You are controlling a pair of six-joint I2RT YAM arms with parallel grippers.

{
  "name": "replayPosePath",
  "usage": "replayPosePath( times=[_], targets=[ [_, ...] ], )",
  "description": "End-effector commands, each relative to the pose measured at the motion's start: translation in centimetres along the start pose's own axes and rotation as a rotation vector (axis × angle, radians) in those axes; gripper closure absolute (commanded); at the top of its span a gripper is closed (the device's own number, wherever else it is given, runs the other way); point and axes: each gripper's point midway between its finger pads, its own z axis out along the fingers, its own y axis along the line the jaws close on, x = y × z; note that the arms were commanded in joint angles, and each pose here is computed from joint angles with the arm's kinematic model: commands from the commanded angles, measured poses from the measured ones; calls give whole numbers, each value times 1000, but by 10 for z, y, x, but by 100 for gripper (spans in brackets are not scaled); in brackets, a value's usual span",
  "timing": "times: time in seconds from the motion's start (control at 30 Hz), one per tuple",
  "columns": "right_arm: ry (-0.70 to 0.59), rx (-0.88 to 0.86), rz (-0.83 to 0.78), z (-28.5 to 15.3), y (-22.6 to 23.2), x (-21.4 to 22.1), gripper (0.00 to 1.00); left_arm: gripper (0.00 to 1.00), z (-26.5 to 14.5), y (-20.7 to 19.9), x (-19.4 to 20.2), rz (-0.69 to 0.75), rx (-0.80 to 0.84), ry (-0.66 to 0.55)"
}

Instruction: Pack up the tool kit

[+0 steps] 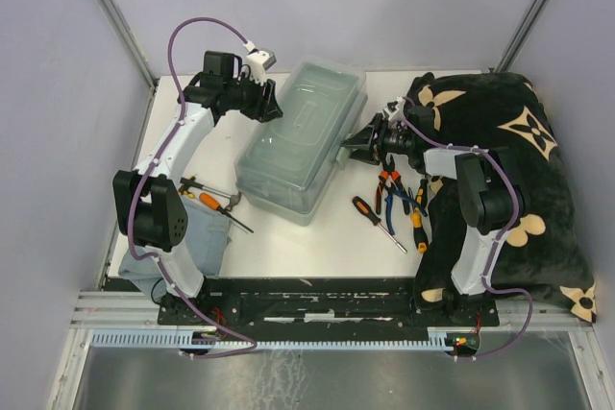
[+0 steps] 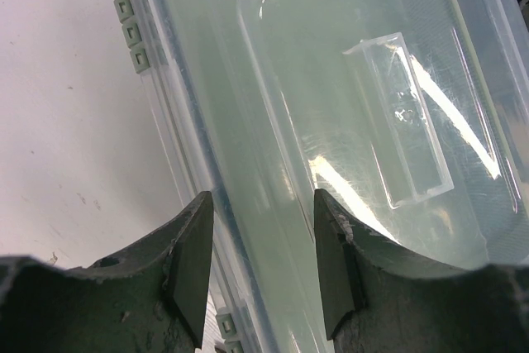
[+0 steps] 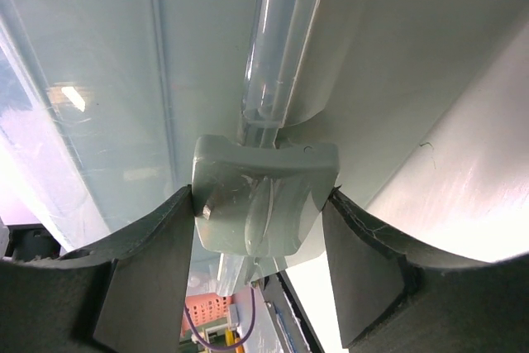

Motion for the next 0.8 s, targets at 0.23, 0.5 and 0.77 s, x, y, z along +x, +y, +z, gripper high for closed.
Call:
replayPosePath(
  times=[0.23,0.5,0.77],
  targets=[
    [-29,-48,-161,8,33,4,16,72,30,-41,106,-86,131,353],
    [-40,-78,-146,7,36,5,22,72,30,-39,106,-91,123,354],
    [-60,-138,-141,2,48,7,21,72,29,-38,107,-89,112,359]
  ],
)
